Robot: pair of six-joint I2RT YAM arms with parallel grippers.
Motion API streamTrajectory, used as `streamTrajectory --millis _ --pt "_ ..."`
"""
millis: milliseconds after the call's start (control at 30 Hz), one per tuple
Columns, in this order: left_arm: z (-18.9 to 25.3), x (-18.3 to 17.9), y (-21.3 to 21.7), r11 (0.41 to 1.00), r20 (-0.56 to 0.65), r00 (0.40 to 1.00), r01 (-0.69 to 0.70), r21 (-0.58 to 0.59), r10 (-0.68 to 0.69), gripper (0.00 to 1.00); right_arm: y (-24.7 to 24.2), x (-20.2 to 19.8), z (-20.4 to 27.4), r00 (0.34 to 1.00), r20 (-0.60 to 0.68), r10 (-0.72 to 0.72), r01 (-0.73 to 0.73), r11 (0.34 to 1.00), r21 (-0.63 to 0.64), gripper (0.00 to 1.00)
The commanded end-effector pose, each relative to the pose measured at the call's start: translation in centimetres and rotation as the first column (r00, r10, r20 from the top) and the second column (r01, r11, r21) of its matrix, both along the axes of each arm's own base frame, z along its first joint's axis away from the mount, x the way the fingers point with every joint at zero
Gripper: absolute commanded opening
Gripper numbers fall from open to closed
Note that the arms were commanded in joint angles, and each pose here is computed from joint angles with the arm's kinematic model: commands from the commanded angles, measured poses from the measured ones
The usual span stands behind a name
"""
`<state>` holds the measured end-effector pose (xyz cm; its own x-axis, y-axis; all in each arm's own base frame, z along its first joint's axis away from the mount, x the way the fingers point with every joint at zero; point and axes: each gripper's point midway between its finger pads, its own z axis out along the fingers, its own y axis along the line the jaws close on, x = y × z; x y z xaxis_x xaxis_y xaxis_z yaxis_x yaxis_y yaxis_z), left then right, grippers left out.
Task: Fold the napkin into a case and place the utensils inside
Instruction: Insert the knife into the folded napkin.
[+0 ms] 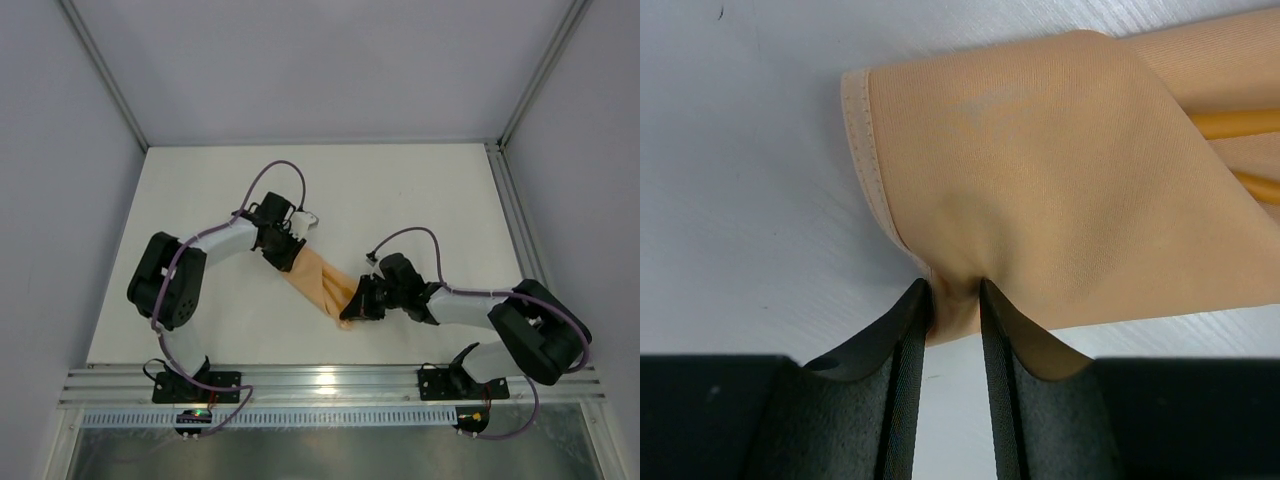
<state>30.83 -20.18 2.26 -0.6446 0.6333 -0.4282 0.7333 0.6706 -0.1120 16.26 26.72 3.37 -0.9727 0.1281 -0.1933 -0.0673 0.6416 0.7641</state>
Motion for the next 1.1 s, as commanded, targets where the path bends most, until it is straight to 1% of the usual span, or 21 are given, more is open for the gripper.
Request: streamTrajectory --millis 0,167,433,533,567,633,667,767,800,900,933,1000,1033,1067 --pt "1.4 0.1 -0.6 0.999 0.039 0.999 0.028 -0.046 -0.026 0.3 1.2 1.3 1.0 0.999 0.05 0.016 -0.017 1.0 0.021 0.03" --pt "1.5 0.1 -0.7 0.998 0.039 0.999 0.035 -0.052 -0.033 0.29 1.6 1.4 0.8 0.999 0.036 0.026 -0.027 1.0 0.014 0.03" --pt "1.4 0.2 -0.5 0.998 0.044 0.998 0.037 -0.043 -0.035 0.29 1.5 1.7 0.3 0.999 0.039 0.03 -0.03 0.999 -0.02 0.08" --pt "1.4 0.3 -0.3 0.999 0.048 0.998 0.039 -0.036 -0.037 0.29 1.4 1.8 0.2 0.998 0.039 0.04 -0.038 0.998 -0.044 0.18" --pt "1.4 0.3 -0.1 0.999 0.047 0.998 0.036 -0.032 -0.034 0.29 1.3 1.9 0.1 0.998 0.036 0.042 -0.04 0.997 -0.058 0.23" --pt "1.5 0.4 0.0 0.999 0.049 0.998 0.034 -0.032 -0.032 0.3 0.9 2.0 0.1 0.998 0.051 0.045 -0.041 0.995 -0.087 0.3" --pt "1.6 0.5 0.2 0.999 0.052 0.998 0.032 -0.032 -0.03 0.3 0.6 2.1 0.2 0.998 0.056 0.041 -0.035 0.994 -0.108 0.37" --pt "1.7 0.6 0.7 0.999 0.054 0.998 0.024 -0.028 -0.023 0.31 -0.1 2.1 0.6 0.997 0.067 0.047 -0.036 0.988 -0.151 0.44" --pt "1.9 0.7 0.8 0.999 0.059 0.998 0.023 -0.026 -0.021 0.31 -0.3 2.1 0.8 0.996 0.072 0.047 -0.035 0.987 -0.159 0.49" --pt "2.2 1.0 1.1 1.0 0.074 0.997 0.023 -0.014 -0.022 0.32 -0.7 2.2 2.1 0.993 0.099 0.058 -0.039 0.982 -0.183 0.56" --pt "2.5 1.1 1.1 1.0 0.081 0.996 0.024 -0.015 -0.023 0.33 -0.9 2.2 2.4 0.993 0.105 0.061 -0.04 0.98 -0.194 0.6" --pt "2.9 1.3 1.1 1.0 0.094 0.995 0.026 -0.014 -0.025 0.34 -1.6 2.3 3.2 0.99 0.124 0.061 -0.03 0.971 -0.236 0.63" --pt "3.1 1.4 1.1 1.0 0.099 0.995 0.025 -0.014 -0.023 0.34 -2.5 2.2 3.1 0.992 0.118 0.049 -0.014 0.96 -0.279 0.64" --pt "3.2 1.4 1.1 1.0 0.1 0.995 0.026 -0.013 -0.025 0.34 -2.5 2.5 4.2 0.988 0.147 0.047 -0.005 0.961 -0.276 0.64"
